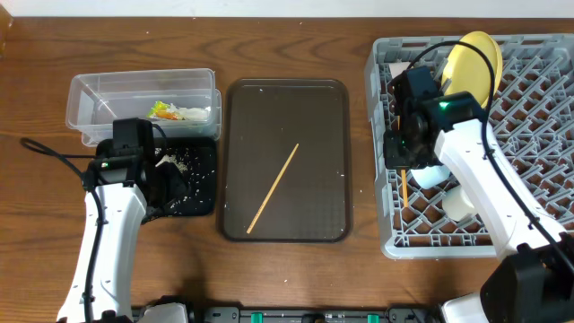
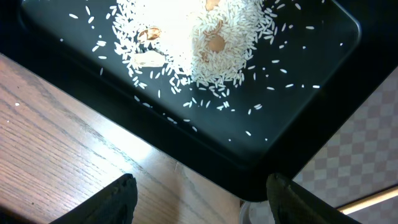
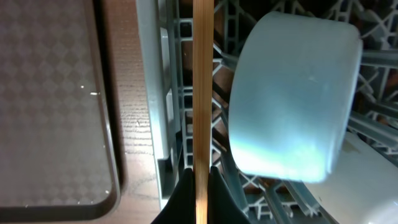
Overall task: Sort waste into correct bins and load items into the dishwasher rack
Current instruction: 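Carry chopstick with right gripper and drop it into rack, then return right gripper to brown tray and grasp second chopstick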
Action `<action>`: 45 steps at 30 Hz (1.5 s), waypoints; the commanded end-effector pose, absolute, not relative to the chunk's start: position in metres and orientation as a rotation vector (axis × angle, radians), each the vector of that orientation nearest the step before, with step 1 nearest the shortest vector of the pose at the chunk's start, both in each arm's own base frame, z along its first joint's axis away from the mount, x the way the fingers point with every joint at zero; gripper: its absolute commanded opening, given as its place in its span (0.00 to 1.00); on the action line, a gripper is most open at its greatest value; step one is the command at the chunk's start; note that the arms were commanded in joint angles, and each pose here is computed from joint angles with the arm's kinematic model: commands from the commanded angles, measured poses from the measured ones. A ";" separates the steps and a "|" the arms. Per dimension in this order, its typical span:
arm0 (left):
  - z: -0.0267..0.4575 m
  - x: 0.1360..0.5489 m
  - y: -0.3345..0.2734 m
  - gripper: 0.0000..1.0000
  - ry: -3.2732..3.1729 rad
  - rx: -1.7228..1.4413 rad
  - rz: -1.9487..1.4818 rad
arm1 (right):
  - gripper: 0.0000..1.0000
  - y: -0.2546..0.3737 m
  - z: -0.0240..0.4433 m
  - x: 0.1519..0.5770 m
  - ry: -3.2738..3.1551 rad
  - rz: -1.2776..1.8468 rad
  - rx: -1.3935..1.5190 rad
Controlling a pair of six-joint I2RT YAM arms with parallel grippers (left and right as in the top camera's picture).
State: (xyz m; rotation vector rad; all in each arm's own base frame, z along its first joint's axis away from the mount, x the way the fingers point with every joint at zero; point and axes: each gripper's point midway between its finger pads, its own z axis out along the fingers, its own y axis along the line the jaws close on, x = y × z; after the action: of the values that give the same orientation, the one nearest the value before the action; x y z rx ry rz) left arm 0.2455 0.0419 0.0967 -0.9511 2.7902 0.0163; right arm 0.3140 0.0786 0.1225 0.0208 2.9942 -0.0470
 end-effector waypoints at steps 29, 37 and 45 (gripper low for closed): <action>0.102 0.247 0.046 0.70 2.763 -0.971 0.033 | 0.38 0.248 0.129 0.343 2.686 0.409 -0.399; 0.102 0.247 0.046 0.70 2.762 -0.971 0.033 | 0.45 0.319 0.067 0.299 2.827 0.449 -0.388; 0.102 0.247 0.046 0.70 2.762 -0.971 0.033 | 0.48 0.352 0.031 0.301 2.768 0.373 -0.444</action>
State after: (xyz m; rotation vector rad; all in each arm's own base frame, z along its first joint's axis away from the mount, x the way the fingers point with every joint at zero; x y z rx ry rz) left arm 0.2454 0.0419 0.0967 -0.9517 2.7903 0.0164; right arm 0.2908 0.3478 0.0368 -0.4968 2.7896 0.4266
